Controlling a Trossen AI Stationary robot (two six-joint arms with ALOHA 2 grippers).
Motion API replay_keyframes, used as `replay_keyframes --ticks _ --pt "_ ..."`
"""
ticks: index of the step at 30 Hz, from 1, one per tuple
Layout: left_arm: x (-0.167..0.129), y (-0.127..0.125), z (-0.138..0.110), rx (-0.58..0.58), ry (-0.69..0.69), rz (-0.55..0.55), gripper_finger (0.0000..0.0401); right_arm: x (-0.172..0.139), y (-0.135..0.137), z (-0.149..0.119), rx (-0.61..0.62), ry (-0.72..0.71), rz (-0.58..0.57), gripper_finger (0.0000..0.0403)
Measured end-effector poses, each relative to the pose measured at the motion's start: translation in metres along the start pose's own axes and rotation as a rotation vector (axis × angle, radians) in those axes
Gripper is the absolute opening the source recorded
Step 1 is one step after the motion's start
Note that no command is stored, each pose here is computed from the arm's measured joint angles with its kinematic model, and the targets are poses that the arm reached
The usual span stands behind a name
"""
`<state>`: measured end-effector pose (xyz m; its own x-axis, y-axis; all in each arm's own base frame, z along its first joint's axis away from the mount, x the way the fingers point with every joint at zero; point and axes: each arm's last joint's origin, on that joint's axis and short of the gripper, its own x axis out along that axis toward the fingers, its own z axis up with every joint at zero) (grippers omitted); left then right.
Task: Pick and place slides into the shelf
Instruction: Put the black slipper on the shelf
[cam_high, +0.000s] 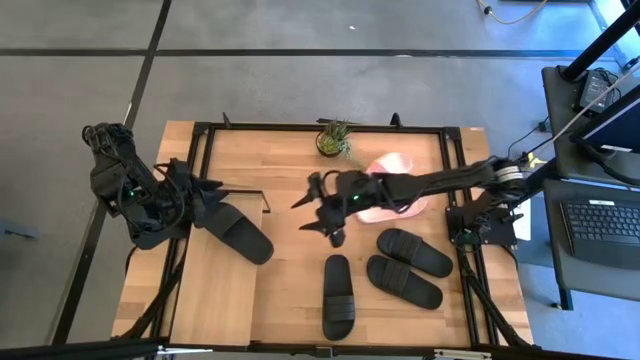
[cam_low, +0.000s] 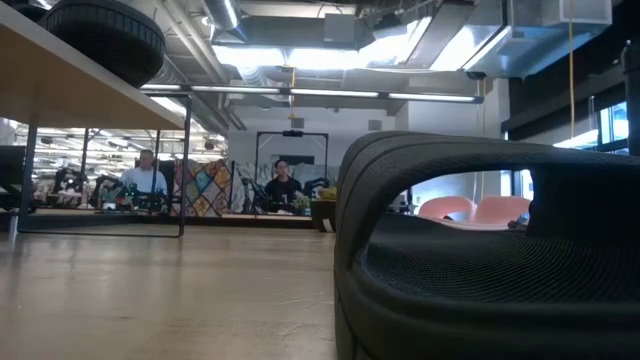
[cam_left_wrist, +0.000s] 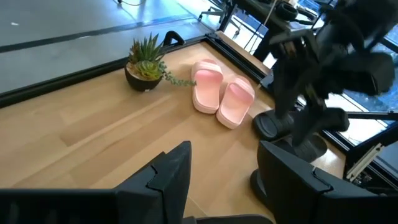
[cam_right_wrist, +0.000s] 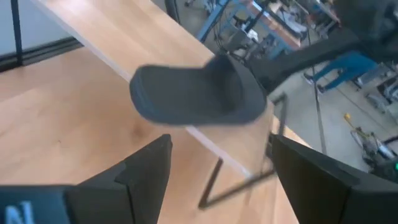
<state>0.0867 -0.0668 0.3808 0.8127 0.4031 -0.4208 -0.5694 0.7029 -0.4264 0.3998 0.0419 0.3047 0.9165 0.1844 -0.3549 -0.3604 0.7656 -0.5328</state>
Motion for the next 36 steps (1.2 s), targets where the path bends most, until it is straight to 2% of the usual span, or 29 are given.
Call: replay_keyframes --ticks 4,8,15,20,25,31,36 --pt "0.0 0.0 0.0 0.0 0.0 0.0 0.0175 0.023 0.01 0.004 -0.089 -0.006 0.031 0.0275" --pt "0.0 0.0 0.0 0.0 0.001 0.001 0.0175 0.04 0.029 0.008 -0.232 0.001 0.061 0.0275" --pt "0.0 0.0 0.0 0.001 0.001 0.001 0.0175 0.07 0.059 0.001 -0.407 0.019 0.033 0.0275" --pt "0.001 -0.002 -0.002 0.009 0.002 0.005 0.0175 0.086 0.072 0.0 -0.513 0.004 -0.061 0.0275" --pt "0.002 -0.004 -0.003 0.016 0.003 0.009 0.0175 0.091 0.073 -0.005 -0.513 0.0 -0.064 0.0266" --pt "0.002 -0.004 -0.003 0.019 0.003 0.01 0.0175 0.097 0.079 -0.008 -0.517 -0.041 -0.019 0.0232" --pt "0.002 -0.004 -0.004 0.019 0.002 0.011 0.0175 0.104 0.083 -0.014 -0.568 -0.044 -0.02 0.0208"
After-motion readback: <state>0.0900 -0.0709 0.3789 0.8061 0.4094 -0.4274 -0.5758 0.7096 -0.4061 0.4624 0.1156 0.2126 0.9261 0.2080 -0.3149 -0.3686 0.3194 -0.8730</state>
